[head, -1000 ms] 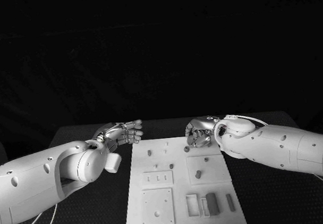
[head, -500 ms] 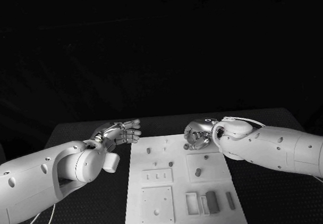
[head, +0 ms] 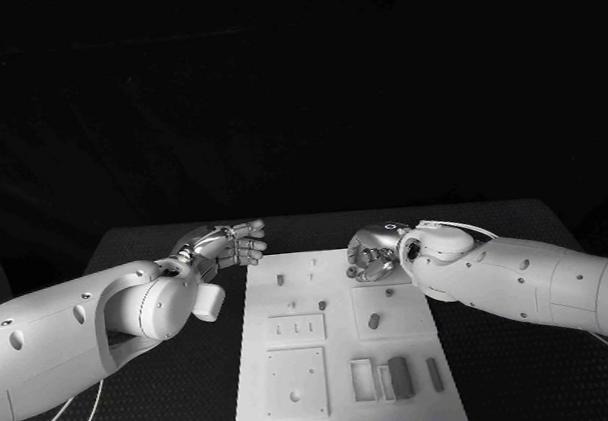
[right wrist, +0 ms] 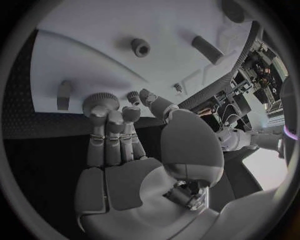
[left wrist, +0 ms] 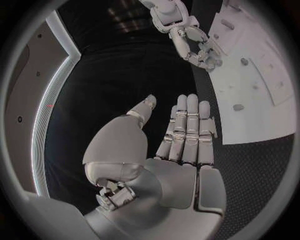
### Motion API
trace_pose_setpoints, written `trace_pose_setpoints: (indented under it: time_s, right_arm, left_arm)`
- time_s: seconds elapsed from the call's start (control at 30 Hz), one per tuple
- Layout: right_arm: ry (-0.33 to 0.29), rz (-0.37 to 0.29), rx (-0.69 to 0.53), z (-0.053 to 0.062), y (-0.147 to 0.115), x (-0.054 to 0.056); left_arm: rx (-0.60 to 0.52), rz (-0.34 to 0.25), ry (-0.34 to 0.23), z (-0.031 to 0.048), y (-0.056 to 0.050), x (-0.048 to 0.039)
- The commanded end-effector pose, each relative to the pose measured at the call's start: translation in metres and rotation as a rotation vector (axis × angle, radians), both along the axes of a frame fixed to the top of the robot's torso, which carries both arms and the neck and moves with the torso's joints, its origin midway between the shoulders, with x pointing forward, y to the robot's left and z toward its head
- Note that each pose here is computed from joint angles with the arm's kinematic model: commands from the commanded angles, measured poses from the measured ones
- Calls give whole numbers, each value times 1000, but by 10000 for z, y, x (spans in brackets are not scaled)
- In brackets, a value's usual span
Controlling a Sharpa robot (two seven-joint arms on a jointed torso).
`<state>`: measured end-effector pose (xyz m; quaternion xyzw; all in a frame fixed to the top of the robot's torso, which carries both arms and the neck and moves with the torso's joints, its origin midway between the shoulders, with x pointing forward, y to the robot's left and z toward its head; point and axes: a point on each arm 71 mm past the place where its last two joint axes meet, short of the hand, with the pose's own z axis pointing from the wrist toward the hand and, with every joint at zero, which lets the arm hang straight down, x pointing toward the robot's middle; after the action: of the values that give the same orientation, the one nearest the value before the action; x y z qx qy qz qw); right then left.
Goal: Assemble the parts on the task board
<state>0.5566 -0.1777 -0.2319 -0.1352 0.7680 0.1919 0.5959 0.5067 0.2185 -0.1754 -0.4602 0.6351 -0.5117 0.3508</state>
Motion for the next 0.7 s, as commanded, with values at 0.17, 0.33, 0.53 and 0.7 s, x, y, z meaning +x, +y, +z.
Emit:
trace_pose_setpoints:
  time_s: [0.17, 0.33, 0.53, 0.7]
  right_arm:
    - [11, 16, -14, -35, 52, -17]
    - [8, 12, -13, -41, 39, -14]
    - [10, 12, -12, -42, 40, -13]
    - [13, 15, -13, -44, 52, -17]
  left_arm:
    - [0, -17, -23, 39, -45, 8]
    - [0, -19, -22, 36, -56, 15]
    - [1, -18, -22, 34, -56, 20]
    - [1, -20, -21, 34, -64, 22]
